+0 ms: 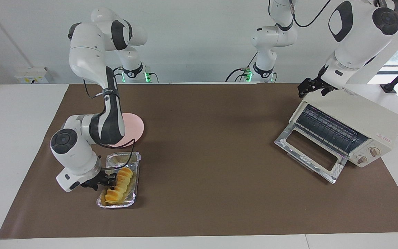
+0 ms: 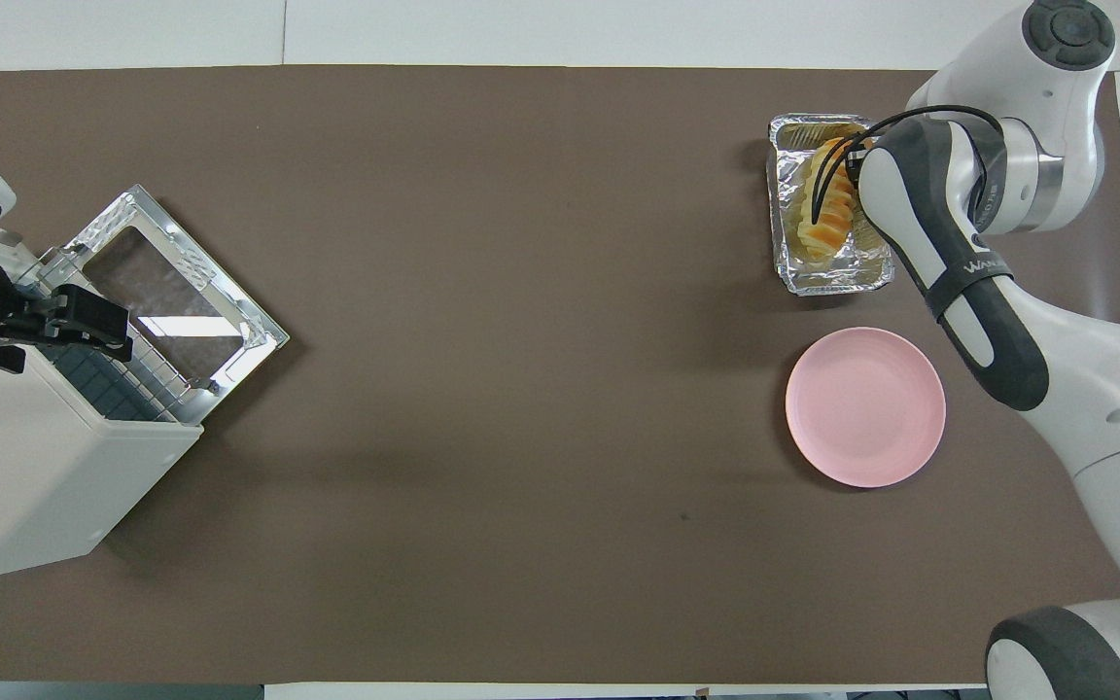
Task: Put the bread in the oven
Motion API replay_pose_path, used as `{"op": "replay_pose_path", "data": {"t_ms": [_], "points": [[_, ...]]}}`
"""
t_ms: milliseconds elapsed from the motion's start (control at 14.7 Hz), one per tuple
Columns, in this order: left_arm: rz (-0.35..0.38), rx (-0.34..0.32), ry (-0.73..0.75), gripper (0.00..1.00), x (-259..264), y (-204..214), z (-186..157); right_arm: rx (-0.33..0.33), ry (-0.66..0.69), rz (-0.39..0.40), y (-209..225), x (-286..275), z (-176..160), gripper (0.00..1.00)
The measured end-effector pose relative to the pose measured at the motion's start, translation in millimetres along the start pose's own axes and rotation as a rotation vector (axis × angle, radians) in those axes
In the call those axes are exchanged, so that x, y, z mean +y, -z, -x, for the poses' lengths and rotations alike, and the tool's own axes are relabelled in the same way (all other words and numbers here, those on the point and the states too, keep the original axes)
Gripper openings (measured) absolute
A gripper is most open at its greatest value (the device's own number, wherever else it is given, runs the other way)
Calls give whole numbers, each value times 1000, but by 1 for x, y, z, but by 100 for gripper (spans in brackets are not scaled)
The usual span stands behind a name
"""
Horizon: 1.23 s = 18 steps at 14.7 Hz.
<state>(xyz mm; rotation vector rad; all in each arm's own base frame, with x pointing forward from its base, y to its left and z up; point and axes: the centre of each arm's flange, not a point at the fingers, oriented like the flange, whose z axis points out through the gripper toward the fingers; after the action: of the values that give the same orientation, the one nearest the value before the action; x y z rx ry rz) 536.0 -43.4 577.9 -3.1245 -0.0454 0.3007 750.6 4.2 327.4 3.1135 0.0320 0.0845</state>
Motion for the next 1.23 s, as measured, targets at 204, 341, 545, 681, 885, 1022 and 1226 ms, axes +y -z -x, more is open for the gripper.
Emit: {"op": "replay_pose_path", "data": {"t_ms": [204,341,545,681,885,1022,1226], "points": [[0,0,0,100,0,0,0,2,0,0,-2,0,0,2],[0,0,0,100,0,0,0,1,0,0,-2,0,1,1],[0,0,0,100,0,0,0,-30,-1,-1,5,0,5,1],[0,0,0,100,0,0,0,-69,0,-3,19,-1,10,1],[0,0,0,100,0,0,0,-114,1,-30,66,-10,16,1],[0,0,0,100,0,0,0,-129,-14,-67,101,-22,20,1],[0,0,0,100,0,0,0,-128,-49,-108,136,-73,25,1]]}}
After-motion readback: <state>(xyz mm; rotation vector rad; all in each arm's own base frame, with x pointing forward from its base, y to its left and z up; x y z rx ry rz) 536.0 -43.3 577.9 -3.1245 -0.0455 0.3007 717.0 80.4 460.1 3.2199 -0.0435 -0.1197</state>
